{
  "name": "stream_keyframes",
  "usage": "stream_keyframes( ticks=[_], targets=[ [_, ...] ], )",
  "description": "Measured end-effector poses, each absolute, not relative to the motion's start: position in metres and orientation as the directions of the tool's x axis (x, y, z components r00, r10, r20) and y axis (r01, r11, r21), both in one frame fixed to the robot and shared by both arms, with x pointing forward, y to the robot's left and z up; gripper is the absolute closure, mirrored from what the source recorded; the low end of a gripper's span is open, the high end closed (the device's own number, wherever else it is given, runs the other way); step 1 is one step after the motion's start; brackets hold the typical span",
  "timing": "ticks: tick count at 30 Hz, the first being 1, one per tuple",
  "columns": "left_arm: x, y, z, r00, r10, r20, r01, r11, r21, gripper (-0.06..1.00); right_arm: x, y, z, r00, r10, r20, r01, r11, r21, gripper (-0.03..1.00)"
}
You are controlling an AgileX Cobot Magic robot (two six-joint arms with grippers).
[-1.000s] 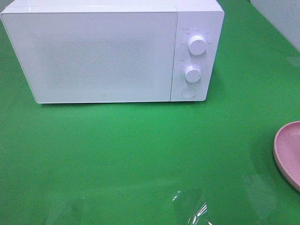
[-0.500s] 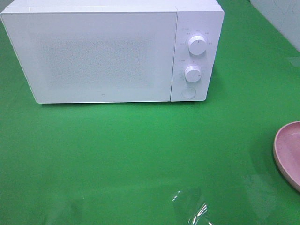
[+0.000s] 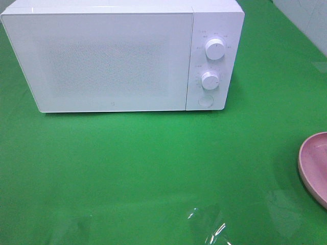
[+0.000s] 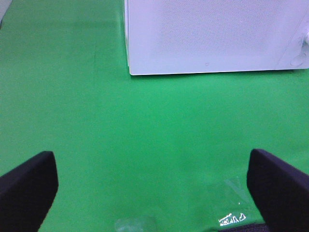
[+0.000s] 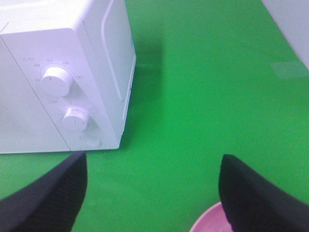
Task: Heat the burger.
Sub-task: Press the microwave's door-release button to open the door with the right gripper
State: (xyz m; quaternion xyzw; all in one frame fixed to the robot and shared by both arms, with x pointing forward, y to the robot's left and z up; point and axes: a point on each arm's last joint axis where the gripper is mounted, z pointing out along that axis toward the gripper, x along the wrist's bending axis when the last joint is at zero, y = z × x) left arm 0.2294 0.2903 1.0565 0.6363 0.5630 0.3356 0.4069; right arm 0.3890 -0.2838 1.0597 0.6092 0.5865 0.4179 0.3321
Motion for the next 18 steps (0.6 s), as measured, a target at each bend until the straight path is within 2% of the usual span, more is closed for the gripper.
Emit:
stream_keyframes(
  ticks=[8, 18],
  targets=[
    [0.229, 0.290, 1.056, 0.141, 0.990, -0.031, 0.443, -0.035, 0.896, -0.04, 0.402, -0.282, 1.021, -0.047, 0.988, 0.148, 0.354, -0.122, 0.927, 0.24],
    [0.229, 0.290, 1.056, 0.141, 0.990, -0.031, 0.443, -0.035, 0.896, -0.04, 0.422, -0.280, 0.994, -0.064, 0.990, 0.128, 0.287, -0.105, 0.952, 0.24]
  ],
)
